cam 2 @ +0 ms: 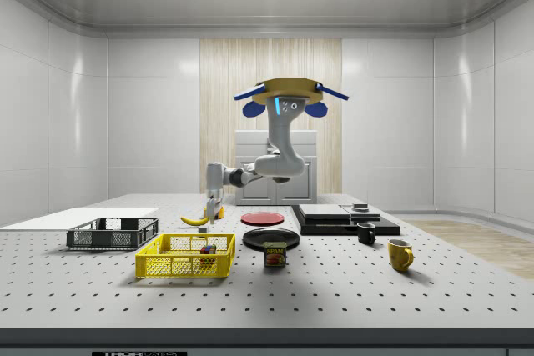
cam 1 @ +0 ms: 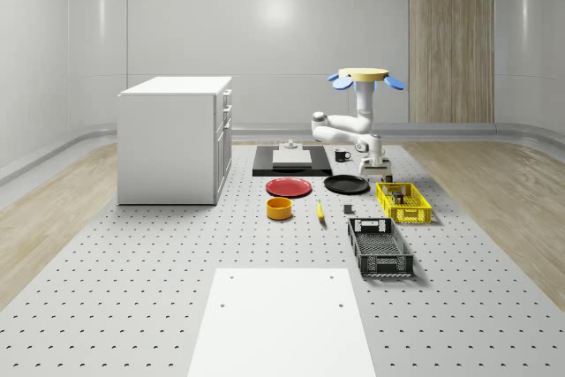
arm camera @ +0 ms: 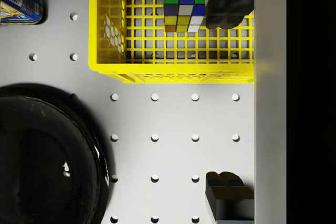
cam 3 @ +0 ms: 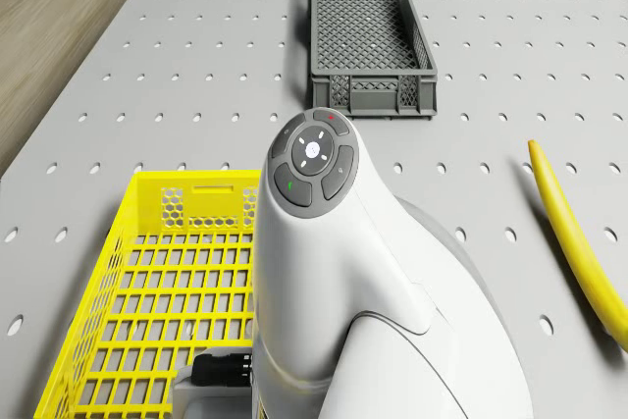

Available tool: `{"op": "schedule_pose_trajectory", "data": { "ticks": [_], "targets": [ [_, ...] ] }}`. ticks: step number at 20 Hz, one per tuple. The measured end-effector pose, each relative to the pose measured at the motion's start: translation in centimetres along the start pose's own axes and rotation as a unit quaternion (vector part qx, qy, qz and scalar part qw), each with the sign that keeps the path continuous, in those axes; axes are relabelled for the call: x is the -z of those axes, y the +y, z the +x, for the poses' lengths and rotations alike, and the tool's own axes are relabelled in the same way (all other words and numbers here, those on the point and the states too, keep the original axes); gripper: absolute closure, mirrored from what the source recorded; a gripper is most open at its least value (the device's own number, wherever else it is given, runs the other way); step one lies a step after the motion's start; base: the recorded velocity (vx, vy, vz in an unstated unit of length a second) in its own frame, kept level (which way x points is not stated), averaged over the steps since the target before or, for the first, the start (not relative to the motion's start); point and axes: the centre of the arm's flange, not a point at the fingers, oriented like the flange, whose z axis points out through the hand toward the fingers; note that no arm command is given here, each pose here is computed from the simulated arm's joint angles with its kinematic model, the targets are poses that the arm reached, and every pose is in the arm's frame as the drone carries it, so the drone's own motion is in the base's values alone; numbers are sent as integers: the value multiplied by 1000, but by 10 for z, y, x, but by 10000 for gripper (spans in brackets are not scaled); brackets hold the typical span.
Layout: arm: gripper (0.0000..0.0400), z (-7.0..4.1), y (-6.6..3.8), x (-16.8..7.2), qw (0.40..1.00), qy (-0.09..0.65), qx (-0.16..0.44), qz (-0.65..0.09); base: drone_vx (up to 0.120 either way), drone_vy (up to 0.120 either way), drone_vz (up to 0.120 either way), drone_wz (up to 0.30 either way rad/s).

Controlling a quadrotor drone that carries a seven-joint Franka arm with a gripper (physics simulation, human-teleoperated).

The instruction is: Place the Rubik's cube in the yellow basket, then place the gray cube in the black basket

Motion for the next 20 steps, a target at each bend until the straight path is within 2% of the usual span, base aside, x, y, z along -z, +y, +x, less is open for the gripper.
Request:
{"op": "schedule_pose_trajectory", "data": {
  "ticks": [5,16,20],
  "targets": [
    [0,0,0,0,1000,0,0,0,0,-120,0,0],
    [0,0,0,0,1000,0,0,0,116,-120,0,0],
    [0,0,0,0,1000,0,0,0,50,-120,0,0]
  ]
}}
